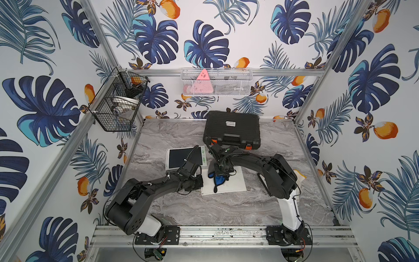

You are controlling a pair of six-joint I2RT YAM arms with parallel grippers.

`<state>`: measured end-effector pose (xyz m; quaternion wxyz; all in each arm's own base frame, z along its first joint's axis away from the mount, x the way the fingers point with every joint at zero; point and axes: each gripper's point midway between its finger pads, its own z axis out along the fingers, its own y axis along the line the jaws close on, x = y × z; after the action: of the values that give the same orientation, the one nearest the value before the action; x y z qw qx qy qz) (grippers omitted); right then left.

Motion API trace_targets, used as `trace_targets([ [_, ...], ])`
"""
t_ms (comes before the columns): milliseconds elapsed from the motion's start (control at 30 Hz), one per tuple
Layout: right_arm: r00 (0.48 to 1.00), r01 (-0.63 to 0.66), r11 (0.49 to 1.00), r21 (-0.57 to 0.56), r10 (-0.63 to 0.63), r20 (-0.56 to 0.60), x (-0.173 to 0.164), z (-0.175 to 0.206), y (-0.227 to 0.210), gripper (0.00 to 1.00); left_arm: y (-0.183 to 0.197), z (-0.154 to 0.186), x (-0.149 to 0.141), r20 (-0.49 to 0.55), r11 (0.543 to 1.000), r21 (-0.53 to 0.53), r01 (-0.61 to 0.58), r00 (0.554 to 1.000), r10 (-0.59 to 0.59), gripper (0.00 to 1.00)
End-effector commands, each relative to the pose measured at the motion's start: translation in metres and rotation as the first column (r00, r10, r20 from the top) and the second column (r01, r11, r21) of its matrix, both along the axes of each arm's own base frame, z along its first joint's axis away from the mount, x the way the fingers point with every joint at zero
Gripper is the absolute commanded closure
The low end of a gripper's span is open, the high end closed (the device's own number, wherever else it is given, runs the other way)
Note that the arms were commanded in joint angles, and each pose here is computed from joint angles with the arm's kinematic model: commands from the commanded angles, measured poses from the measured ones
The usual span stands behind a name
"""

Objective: Wipe the drawing tablet
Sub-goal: Wipe the dirt from the drawing tablet.

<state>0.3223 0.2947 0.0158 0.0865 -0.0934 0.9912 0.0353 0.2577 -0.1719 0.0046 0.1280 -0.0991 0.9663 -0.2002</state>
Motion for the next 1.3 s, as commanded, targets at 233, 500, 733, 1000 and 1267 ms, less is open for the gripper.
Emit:
trace_targets([
  [233,0.990,0.141,0.985,-0.096,-0.140,0.016,-0.008,0.021,-0.105,1.00,0.038,-0.051,-0.078,-0.281,0.961,0.254,0.108,0.959,-0.033,0.97],
  [500,0.998,-0.003,1.000,-0.011,0.002,-0.056,-0.014,-0.008,0.003,1.00,0.026,-0.055,-0.084,-0.289,0.958,0.254,0.132,0.956,-0.055,0.97],
  [733,0.986,0.150,0.987,0.051,-0.146,-0.086,0.017,-0.018,-0.005,1.00,0.031,-0.055,-0.089,-0.294,0.957,0.265,0.115,0.955,-0.033,0.98],
  [1000,0.971,0.238,0.965,-0.111,-0.240,-0.004,0.039,0.006,-0.118,1.00,0.035,-0.057,-0.093,-0.298,0.955,0.275,0.106,0.954,-0.020,0.98],
  [1267,0.999,0.051,0.997,-0.052,-0.050,0.020,0.004,0.013,-0.009,1.00,0.035,-0.056,-0.093,-0.303,0.957,0.276,0.091,0.953,-0.003,0.98],
])
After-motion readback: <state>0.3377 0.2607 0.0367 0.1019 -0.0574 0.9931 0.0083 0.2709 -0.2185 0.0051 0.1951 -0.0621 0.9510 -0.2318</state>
